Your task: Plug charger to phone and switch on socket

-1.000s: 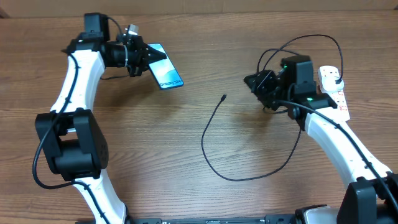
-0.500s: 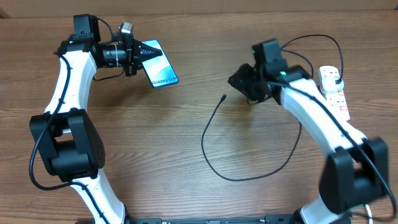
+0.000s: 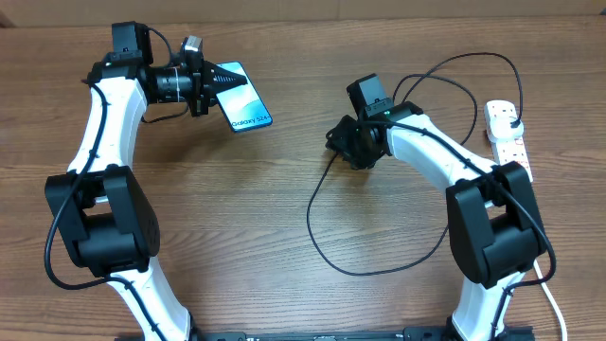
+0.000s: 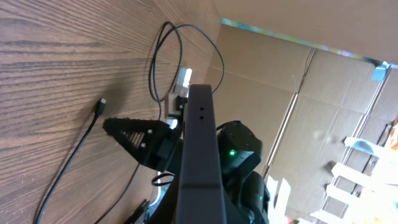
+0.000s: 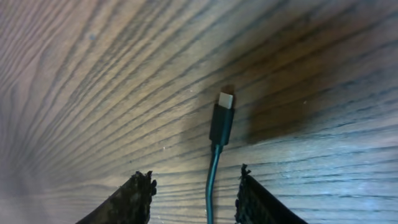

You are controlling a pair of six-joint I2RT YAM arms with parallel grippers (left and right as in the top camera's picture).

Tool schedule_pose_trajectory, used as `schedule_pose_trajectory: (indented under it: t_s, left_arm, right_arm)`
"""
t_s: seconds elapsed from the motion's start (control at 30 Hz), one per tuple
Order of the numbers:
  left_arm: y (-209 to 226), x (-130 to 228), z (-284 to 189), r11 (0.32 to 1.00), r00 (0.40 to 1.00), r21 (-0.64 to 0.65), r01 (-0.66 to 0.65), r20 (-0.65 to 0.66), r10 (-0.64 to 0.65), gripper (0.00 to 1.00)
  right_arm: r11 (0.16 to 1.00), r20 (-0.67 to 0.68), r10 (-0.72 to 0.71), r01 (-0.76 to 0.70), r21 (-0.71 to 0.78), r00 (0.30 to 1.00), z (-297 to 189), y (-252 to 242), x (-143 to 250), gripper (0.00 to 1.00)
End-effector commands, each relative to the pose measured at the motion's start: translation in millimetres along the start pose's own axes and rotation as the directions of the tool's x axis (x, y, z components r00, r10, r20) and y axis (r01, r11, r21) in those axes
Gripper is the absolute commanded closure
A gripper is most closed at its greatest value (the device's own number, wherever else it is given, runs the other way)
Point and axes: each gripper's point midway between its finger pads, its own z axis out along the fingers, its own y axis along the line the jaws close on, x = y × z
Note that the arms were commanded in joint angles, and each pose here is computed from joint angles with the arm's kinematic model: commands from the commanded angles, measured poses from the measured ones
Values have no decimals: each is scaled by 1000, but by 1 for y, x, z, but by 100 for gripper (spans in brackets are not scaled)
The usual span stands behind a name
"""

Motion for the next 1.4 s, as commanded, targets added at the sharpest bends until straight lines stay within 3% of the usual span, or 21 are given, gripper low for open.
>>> schedule_pose_trajectory:
  t_s: [0.0, 0.6, 0.73, 0.77, 0.8, 0.87, 1.03, 1.13, 1.23, 1.37]
  left_arm:
    - [-11, 2, -1, 1000, 1000, 14, 7, -4, -7, 96]
    - [-10, 2, -1, 1000, 1000, 9, 6, 1, -6, 96]
    - [-10, 2, -1, 1000, 1000, 9, 6, 1, -6, 96]
    - [-10, 2, -1, 1000, 1000, 9, 6, 1, -6, 96]
    - [-10, 2, -1, 1000, 1000, 9, 6, 1, -6, 96]
    - [-10, 2, -1, 1000, 1000, 9, 6, 1, -6, 96]
    - [-10, 2, -1, 1000, 1000, 9, 6, 1, -6, 96]
    - [-10, 2, -1, 1000, 1000, 9, 2, 1, -2, 96]
    - [-10, 2, -1, 1000, 1000, 9, -3, 1, 3, 96]
    - [-10, 3, -1, 1000, 1000, 10, -1, -4, 1, 96]
  right_arm:
    - [1000, -2, 30, -30, 9, 1000, 9, 2, 0, 58]
    - [993, -21, 109, -107, 55, 994, 46, -14, 2, 70]
    - [991, -34, 112, -109, 79, 993, 56, -22, 5, 77]
    - [991, -35, 110, -107, 80, 993, 57, -22, 5, 83]
    - [994, -36, 84, -81, 79, 996, 57, -22, 4, 92]
    - [996, -38, 55, -52, 74, 998, 57, -21, 4, 96]
    - [996, -46, -69, 71, 53, 997, 56, -18, 2, 96]
    - [982, -99, -188, 186, -29, 977, 50, -8, 7, 96]
    - [939, -161, -307, 270, -214, 938, 32, 14, 14, 96]
    - [816, -114, -456, 364, -450, 882, -19, 44, 11, 96]
